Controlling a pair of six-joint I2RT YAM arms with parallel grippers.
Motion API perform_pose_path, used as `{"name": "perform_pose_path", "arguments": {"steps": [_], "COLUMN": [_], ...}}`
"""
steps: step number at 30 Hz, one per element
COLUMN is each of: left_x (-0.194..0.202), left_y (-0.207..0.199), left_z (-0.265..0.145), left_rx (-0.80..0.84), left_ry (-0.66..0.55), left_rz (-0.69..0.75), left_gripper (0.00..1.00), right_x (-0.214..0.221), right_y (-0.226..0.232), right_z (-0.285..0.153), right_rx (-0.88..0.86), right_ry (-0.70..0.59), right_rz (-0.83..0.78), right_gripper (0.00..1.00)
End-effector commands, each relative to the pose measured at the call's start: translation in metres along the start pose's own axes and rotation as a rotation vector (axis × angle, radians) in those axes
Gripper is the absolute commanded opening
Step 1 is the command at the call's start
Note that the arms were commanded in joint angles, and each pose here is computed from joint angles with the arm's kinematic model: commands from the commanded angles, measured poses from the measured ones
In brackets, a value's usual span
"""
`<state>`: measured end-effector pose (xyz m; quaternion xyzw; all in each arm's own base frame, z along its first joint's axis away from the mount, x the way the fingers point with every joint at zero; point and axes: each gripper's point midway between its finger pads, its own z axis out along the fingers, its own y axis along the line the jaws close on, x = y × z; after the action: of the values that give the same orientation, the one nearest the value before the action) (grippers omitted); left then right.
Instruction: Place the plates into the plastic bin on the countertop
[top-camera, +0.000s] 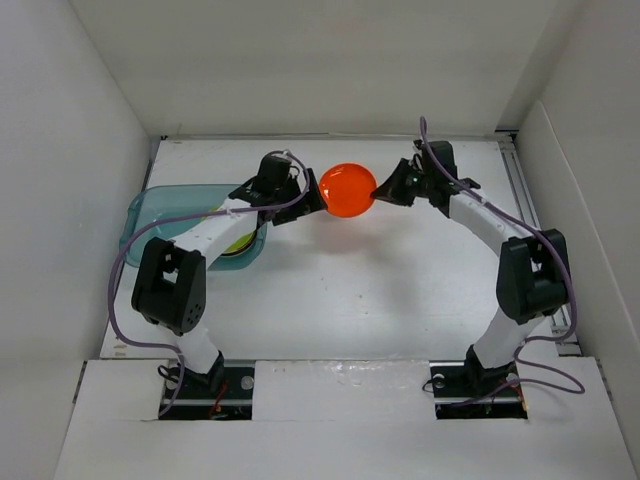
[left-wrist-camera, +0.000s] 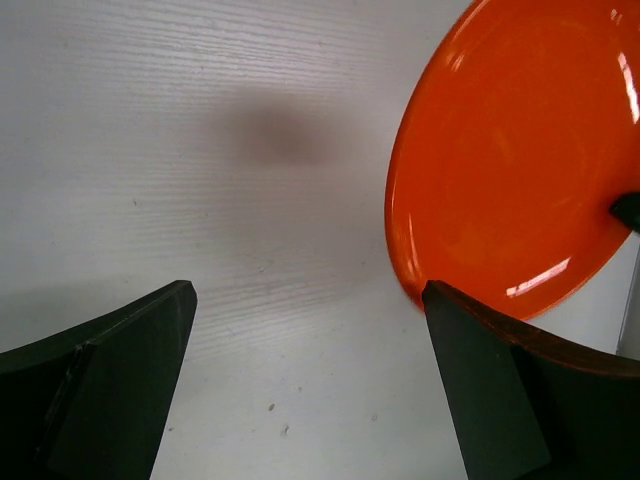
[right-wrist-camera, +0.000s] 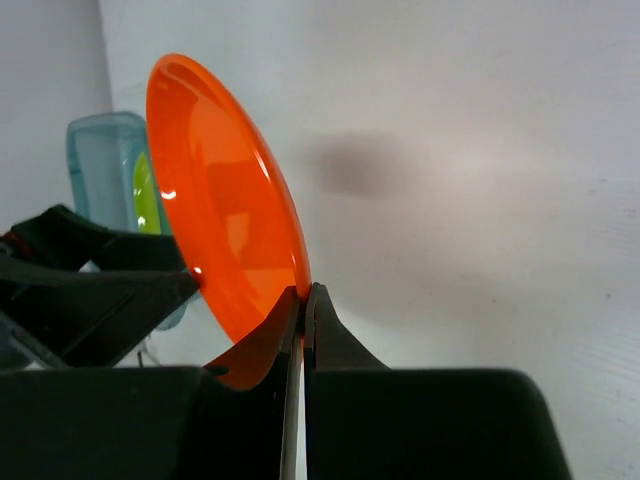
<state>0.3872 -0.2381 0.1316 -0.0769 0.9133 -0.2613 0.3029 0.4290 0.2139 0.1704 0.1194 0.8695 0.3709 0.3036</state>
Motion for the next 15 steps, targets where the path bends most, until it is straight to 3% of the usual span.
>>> {"name": "perform_pose_path", "arguments": {"steps": [1, 6, 7, 8, 9, 12, 15], "left_x": [-0.024, -0.034, -0.029, -0.029, -0.029, -0.032, -0.040], "left_y": [-0.006, -0.012, -0.012, -0.012, -0.015, -0.012, -0.012], "left_z": [-0.004, -0.009, -0.007, -0.007, -0.007, -0.011, -0.020], "left_rx": [0.014, 0.066, 0.080, 0.080, 0.093, 0.088, 0.084], "left_ry": [-0.086, -0.120, -0.105, -0.105, -0.106, -0.112, -0.137], "left_rz": [-0.016, -0.039, -0.047, -0.047, -0.045, -0.051, -0.055], "left_gripper": [0.97, 0.89, 0.83, 0.75, 0.48, 0.03, 0.00], "right_x": [0.031, 0.048, 0.049, 0.048, 0.047, 0.048, 0.054], "right_y": [0.062, 0.071, 0.069, 0.073, 0.074, 0.075, 0.079], "right_z": [-0.008, -0.001, 0.002, 0.001, 0.001, 0.001, 0.004], "right_rx": [-0.270, -0.302, -0.297, -0.314, -0.320, -0.330, -0.355], "right_ry": [0.132, 0.177, 0.183, 0.179, 0.173, 0.180, 0.196], "right_rz": [-0.073, -0.091, -0.087, -0.086, -0.091, -0.074, -0.085], "right_gripper": [0.00, 0.00, 0.00, 0.00, 0.00, 0.00, 0.00]}}
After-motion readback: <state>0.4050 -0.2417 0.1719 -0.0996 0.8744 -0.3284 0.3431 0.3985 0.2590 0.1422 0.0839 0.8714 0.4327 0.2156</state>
